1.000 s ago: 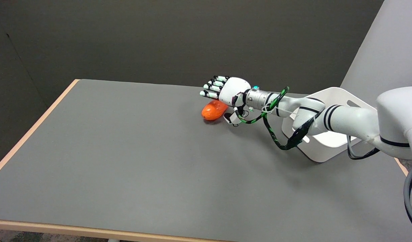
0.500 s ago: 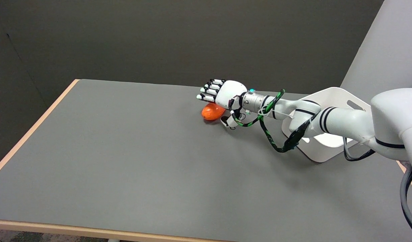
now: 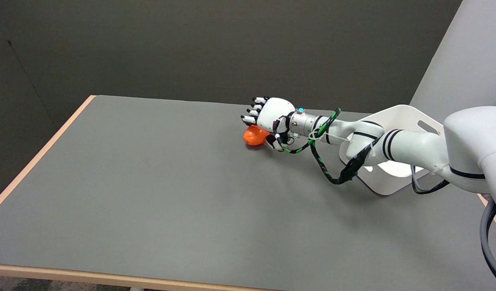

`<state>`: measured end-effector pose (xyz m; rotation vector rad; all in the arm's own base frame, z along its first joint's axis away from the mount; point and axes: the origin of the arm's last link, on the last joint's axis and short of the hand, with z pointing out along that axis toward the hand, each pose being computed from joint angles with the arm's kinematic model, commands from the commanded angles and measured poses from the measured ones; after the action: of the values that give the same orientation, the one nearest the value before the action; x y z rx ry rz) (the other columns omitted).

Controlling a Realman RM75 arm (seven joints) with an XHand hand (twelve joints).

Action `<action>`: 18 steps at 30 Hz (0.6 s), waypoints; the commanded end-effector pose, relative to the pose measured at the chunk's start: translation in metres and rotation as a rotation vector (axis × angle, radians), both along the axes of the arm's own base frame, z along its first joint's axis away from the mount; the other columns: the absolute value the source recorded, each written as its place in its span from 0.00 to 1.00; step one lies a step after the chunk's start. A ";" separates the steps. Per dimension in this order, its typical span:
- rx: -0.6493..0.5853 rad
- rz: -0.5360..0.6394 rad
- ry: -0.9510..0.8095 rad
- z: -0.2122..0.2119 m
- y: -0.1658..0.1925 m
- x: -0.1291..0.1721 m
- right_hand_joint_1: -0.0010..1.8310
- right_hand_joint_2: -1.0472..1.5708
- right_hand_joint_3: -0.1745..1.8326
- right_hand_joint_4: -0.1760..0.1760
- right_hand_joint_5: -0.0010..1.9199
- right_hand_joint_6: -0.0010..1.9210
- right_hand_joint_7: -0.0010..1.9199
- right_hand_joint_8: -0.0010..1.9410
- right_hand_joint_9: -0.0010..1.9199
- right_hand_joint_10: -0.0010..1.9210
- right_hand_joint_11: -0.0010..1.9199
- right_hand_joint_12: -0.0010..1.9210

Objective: Pick up mango.

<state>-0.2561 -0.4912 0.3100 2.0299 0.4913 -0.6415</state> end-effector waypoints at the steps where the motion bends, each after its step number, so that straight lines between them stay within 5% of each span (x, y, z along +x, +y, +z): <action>1: 0.007 -0.010 -0.005 -0.002 0.003 -0.005 0.48 0.76 0.50 0.59 0.05 0.70 0.16 0.43 0.20 0.47 0.10 0.70; 4: 0.006 -0.012 -0.004 -0.001 0.004 -0.005 0.49 0.76 0.50 0.58 0.06 0.72 0.17 0.49 0.21 0.53 0.10 0.79; 6: 0.005 -0.011 -0.003 -0.001 0.003 -0.005 0.39 0.90 0.26 0.58 0.18 0.95 0.18 0.52 0.22 0.56 0.09 0.82; 7: 0.005 -0.013 -0.003 -0.001 0.004 -0.006 0.38 0.92 0.23 0.58 0.20 0.98 0.19 0.54 0.22 0.58 0.08 0.83; 13: 0.002 -0.015 -0.002 0.000 0.005 -0.007 0.43 0.88 0.26 0.57 0.24 0.96 0.24 0.66 0.25 0.70 0.05 0.91; 15: 0.001 -0.016 -0.002 0.001 0.005 -0.008 0.57 0.91 0.16 0.31 0.23 1.00 0.30 0.80 0.26 0.73 0.03 0.95; 18: -0.003 -0.017 -0.004 0.003 0.005 -0.008 0.56 0.91 0.16 0.38 0.20 0.99 0.31 0.84 0.26 0.84 0.00 0.95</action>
<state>-0.2596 -0.4886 0.3091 2.0383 0.4828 -0.6369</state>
